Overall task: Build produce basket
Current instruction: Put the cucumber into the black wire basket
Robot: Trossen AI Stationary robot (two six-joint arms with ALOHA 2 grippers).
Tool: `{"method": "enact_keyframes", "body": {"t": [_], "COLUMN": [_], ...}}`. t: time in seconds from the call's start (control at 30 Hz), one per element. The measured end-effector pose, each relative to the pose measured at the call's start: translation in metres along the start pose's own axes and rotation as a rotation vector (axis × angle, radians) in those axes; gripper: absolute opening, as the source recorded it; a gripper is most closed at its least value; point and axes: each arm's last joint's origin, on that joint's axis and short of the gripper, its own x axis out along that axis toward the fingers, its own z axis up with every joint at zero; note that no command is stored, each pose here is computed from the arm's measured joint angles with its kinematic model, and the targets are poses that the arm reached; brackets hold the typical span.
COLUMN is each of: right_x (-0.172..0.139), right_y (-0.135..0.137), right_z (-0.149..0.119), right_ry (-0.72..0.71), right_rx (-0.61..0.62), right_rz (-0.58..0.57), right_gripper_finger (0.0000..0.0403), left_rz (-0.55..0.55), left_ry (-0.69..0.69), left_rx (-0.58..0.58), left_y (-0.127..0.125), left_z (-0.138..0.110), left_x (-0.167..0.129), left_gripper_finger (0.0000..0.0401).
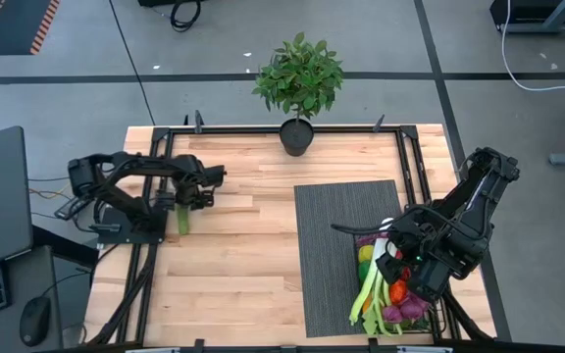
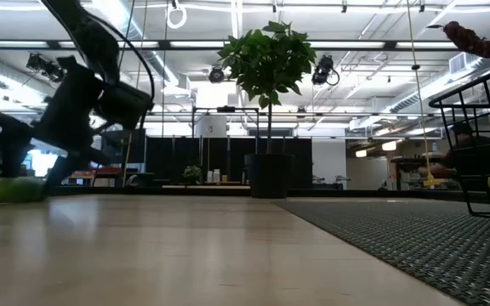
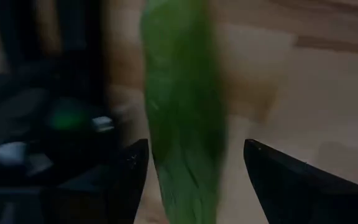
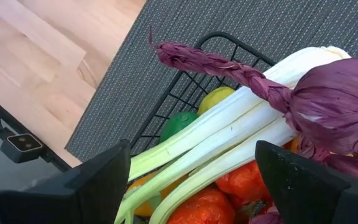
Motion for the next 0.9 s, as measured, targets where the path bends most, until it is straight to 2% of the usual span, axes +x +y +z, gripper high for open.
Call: {"method": "enact_keyframes", "body": {"t": [0.13,0.27,0.37,0.43,0.53,0.63,0.73,0.9], "right_x": [0.0,0.0,0.0,0.0,0.001,0.001,0.001,-0.007], "right_y": [0.0,0.002,0.002,0.001,0.0,0.001,0.002,0.005], "right_z": [0.0,-0.001,-0.001,0.0,0.001,0.004,0.007,0.016], "right_ry": [0.002,0.008,0.006,0.002,-0.007,-0.043,-0.055,-0.178], "right_rx": [0.004,0.029,0.036,0.033,0.03,0.029,0.048,0.122], "right_rz": [0.004,0.023,0.021,0.012,0.0,0.008,0.031,0.183], "right_gripper_finger": [0.0347,0.0347,0.0347,0.0347,0.0347,0.0347,0.0347,0.0347], "left_rz": [-0.033,-0.048,-0.08,-0.181,-0.222,-0.328,-0.423,-0.739], "left_ry": [0.049,0.052,0.033,0.008,-0.018,-0.067,-0.109,-0.201], "left_rx": [-0.031,-0.024,0.039,0.09,0.188,0.257,0.313,0.404], "left_y": [-0.007,-0.012,-0.017,-0.028,-0.036,-0.052,-0.065,-0.087], "left_z": [0.001,0.003,0.005,0.007,0.004,-0.001,-0.014,-0.04], "left_x": [0.012,0.01,0.004,-0.007,-0.02,-0.046,-0.077,-0.148], "left_gripper_finger": [0.0258,0.0231,0.0201,0.0178,0.0146,0.0129,0.0131,0.0149]}}
